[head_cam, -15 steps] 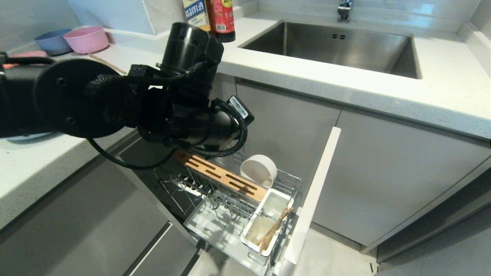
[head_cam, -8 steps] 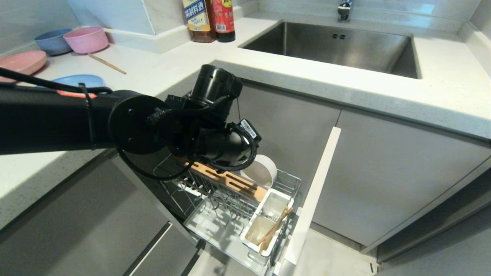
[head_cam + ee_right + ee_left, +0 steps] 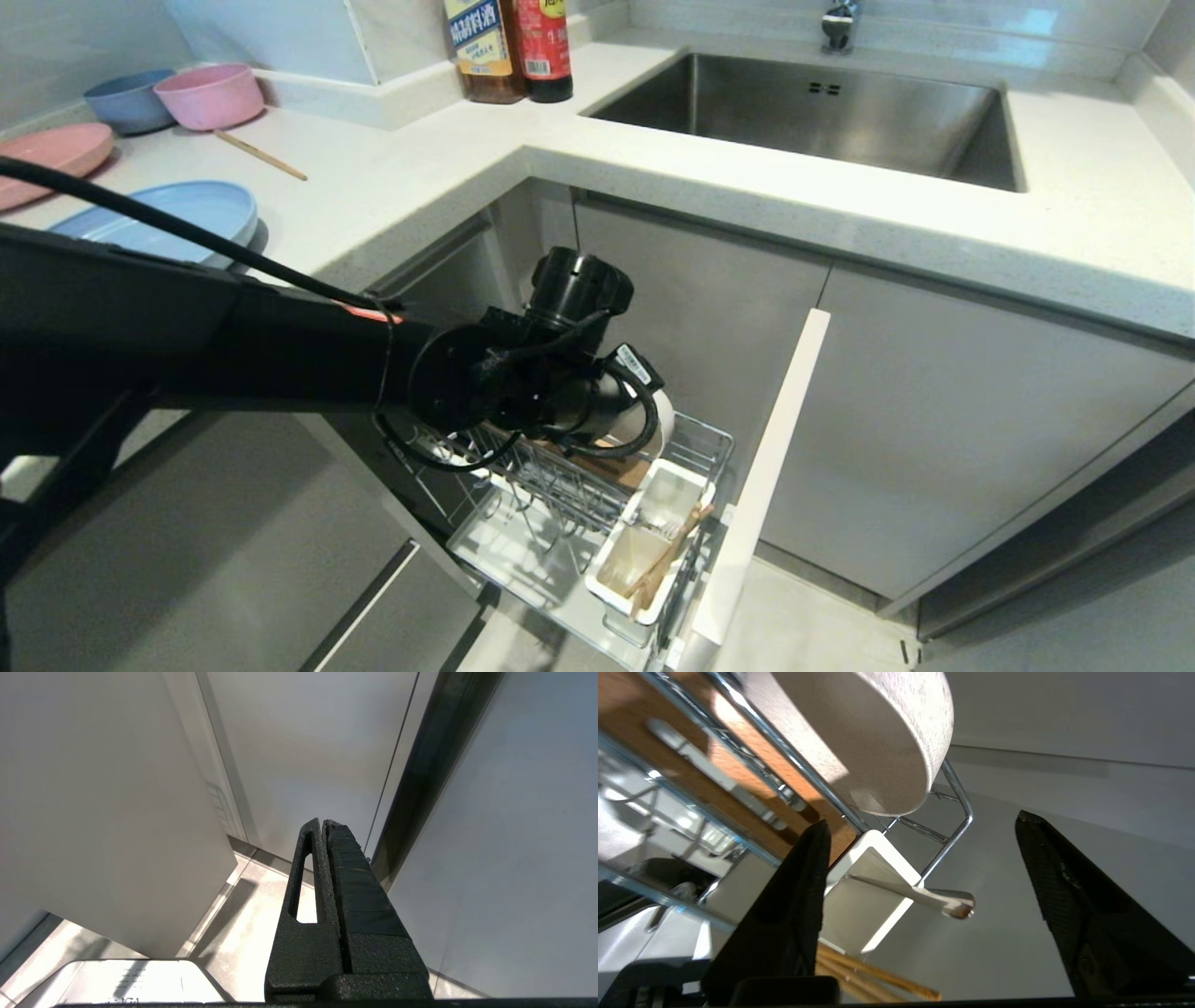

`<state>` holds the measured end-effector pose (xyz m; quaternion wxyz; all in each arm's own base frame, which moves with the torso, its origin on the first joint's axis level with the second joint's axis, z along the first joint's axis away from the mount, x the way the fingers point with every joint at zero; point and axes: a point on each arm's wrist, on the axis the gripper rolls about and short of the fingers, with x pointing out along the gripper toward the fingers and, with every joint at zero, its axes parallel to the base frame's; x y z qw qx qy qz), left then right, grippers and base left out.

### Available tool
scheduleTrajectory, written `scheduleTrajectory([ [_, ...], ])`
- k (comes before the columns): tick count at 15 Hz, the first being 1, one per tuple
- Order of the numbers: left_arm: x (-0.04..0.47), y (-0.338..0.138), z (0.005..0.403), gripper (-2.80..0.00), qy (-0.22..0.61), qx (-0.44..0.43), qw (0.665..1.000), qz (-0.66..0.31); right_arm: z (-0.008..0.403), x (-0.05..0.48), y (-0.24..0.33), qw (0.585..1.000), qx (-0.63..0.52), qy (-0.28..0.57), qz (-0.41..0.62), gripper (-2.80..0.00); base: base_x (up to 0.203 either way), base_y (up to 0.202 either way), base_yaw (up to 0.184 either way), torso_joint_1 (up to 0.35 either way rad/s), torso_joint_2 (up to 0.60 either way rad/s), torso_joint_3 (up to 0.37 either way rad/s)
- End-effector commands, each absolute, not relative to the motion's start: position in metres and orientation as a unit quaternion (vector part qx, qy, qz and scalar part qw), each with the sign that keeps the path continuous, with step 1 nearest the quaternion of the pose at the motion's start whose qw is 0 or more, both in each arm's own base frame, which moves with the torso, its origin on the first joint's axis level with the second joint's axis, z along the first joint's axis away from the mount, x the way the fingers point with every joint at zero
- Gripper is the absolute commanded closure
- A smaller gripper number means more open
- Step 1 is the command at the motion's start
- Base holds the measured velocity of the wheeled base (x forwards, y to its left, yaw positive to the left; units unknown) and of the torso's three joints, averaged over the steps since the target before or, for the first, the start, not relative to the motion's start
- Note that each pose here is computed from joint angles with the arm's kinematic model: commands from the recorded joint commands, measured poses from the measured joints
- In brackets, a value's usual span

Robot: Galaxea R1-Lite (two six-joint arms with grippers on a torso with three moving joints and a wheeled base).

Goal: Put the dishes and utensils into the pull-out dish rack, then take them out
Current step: Take the bowl out of the cupboard

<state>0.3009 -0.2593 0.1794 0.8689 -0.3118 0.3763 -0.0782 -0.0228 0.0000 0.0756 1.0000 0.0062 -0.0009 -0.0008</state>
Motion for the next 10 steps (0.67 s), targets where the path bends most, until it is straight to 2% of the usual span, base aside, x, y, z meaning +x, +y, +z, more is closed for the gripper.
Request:
scheduleTrajectory([
  [1,0.308,-0.264,0.161,-2.8,0.387,-0.306,0.867,-0.069,0.075,-0.023,0.0,1.0,0.006,0.0,-0.001,0.0,0.0,0.0,0.0,0.0,0.0,0.0],
  [10,0.337,-0.262,0.153,-2.8,0.333,-0.307,0.884,-0.118,0.075,-0.023,0.0,1.0,0.006,0.0,-0.001,0.0,0.0,0.0,0.0,0.0,0.0,0.0],
])
